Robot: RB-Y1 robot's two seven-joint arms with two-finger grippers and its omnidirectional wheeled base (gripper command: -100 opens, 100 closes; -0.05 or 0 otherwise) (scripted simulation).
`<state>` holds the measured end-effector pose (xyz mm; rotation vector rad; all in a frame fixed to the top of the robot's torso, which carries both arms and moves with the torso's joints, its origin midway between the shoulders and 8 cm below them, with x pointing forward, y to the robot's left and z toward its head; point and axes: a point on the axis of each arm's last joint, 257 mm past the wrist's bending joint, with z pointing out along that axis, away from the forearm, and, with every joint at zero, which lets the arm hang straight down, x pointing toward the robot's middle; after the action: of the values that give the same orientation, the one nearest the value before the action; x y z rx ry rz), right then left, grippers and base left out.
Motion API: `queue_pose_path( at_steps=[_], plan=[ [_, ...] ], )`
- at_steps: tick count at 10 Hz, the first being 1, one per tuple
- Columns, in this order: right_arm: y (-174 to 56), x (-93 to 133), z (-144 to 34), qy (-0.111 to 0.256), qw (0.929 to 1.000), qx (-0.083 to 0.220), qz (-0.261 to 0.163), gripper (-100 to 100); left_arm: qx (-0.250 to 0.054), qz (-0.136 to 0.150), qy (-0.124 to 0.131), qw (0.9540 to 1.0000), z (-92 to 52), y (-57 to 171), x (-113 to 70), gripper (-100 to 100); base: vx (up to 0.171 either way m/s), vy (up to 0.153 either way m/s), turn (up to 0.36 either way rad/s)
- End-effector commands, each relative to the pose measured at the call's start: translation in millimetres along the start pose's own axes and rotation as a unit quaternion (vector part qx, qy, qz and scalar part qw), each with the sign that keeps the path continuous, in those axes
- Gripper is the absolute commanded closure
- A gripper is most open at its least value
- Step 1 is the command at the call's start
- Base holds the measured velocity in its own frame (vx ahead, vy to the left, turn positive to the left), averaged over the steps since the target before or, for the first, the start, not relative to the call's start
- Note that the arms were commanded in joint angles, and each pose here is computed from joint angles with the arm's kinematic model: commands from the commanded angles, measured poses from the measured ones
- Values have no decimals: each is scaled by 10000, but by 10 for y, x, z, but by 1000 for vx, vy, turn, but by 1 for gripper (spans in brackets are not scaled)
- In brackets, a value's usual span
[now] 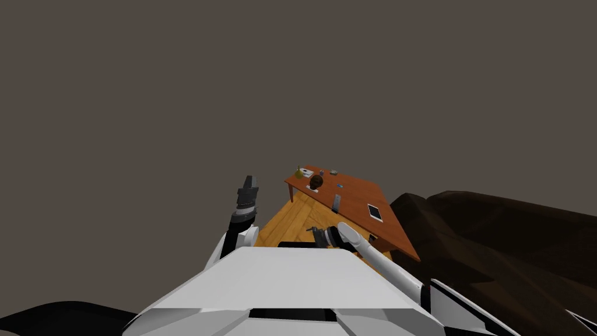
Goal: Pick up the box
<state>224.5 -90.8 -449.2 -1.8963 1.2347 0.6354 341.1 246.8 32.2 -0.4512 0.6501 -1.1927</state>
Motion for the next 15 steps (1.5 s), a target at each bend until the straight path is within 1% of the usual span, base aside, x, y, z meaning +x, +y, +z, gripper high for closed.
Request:
queue_pose_path(
  at_steps=[1,2,3,4,5,6,7,8,9,10,11,12,13,14,15],
  plan=[
    [120,179,-80,248,9994,-199,-150,-100,0,0,0,10000,0,0,0,0,24,-12,71],
    [257,405,-207,510,9977,-397,-227,-100,0,0,0,10000,0,0,0,0,32,-15,132],
    [298,460,-217,611,9964,-484,-322,-100,0,0,0,10000,0,0,0,0,32,-22,70],
    [432,691,-370,894,9927,-698,-419,-100,0,0,0,10000,0,0,0,0,41,-25,107],
    [458,728,-381,960,9913,-759,-481,-100,0,0,0,10000,0,0,0,0,37,-22,83],
    [575,948,-555,1234,9860,-964,-577,-100,0,0,0,10000,0,0,0,0,49,-22,122],
    [599,982,-569,1295,9843,-1023,-633,-100,0,0,0,10000,0,0,0,0,44,-29,72],
    [689,1175,-754,1539,9782,-1198,-710,-100,0,1,0,10000,0,0,0,0,53,-38,171],
    [715,1215,-774,1608,9757,-1270,-776,-100,0,0,0,10000,0,0,0,0,48,-31,75],
    [783,1390,-966,1836,9689,-1427,-851,-100,-1,1,0,10000,0,0,0,0,64,-34,130],
    [812,1434,-993,1912,9655,-1510,-922,-100,0,1,0,10000,0,0,0,0,58,-37,83],
    [857,1590,-1188,2123,9580,-1649,-999,-100,-1,1,0,10000,0,0,0,0,69,-32,156],
    [883,1632,-1219,2197,9541,-1733,-1068,-100,0,1,0,10000,0,0,0,0,64,-42,83],
    [911,1783,-1425,2416,9448,-1882,-1169,-100,-1,1,0,10000,-1,0,-1,0,95,-59,179],
    [926,1809,-1447,2460,9420,-1935,-1211,-100,-1,1,0,10000,0,0,0,0,78,-57,73]
  ],
)
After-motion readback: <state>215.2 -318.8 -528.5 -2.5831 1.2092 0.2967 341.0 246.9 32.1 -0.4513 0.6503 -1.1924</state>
